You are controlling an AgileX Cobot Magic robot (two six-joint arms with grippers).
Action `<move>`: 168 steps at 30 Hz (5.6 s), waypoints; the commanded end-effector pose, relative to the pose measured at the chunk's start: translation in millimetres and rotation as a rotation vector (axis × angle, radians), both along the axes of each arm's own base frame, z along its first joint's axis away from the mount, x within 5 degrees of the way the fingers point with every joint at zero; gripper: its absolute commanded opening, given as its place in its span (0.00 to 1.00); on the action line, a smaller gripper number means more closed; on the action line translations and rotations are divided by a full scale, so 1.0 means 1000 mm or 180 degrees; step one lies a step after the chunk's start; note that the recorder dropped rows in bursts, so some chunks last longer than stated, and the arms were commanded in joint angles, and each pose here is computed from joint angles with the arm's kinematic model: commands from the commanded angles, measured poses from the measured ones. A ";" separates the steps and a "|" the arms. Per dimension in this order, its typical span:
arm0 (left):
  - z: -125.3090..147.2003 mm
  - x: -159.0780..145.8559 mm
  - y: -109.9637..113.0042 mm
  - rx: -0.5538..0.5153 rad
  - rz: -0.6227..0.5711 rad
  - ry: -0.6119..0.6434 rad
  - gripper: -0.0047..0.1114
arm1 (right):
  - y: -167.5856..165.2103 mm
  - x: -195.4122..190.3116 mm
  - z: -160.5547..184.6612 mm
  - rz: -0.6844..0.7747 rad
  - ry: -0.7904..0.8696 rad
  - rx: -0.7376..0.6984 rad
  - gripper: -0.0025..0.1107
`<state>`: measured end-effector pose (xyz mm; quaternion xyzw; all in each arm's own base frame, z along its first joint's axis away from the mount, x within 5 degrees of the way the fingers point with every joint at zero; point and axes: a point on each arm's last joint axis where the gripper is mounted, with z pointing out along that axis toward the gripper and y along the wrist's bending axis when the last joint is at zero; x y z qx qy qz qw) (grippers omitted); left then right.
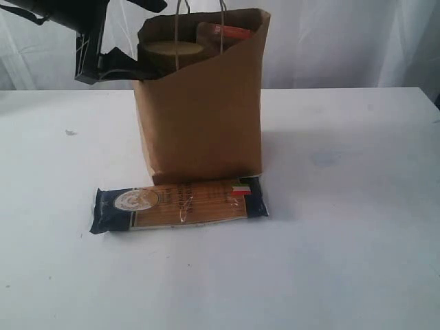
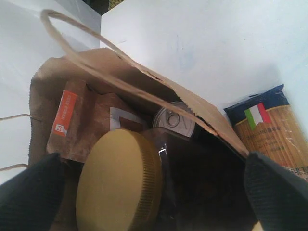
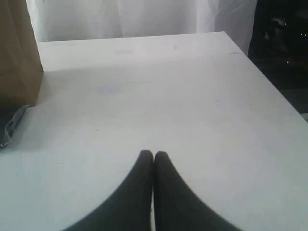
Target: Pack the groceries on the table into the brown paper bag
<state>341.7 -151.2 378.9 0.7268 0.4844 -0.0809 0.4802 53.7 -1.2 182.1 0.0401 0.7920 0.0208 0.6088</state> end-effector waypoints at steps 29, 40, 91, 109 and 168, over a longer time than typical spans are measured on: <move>0.063 -0.057 0.121 0.0498 0.4355 0.0435 0.89 | 0.000 0.000 0.001 -0.0036 -0.0042 0.0147 0.02; 0.003 -0.084 0.185 0.0966 0.5870 0.1314 0.04 | 0.000 0.000 0.001 -0.0036 -0.0042 0.0147 0.02; -0.158 -0.290 0.164 -0.3237 0.4614 -0.0333 0.04 | 0.000 0.000 0.001 -0.0036 -0.0042 0.0147 0.02; -0.183 -0.297 0.176 -0.3038 0.5521 0.0325 0.04 | 0.001 0.003 0.023 0.0001 -0.0815 0.0171 0.02; -0.165 -0.291 0.169 -0.3116 0.4901 -0.0187 0.04 | 0.105 0.172 0.099 0.2681 0.1441 0.2954 0.02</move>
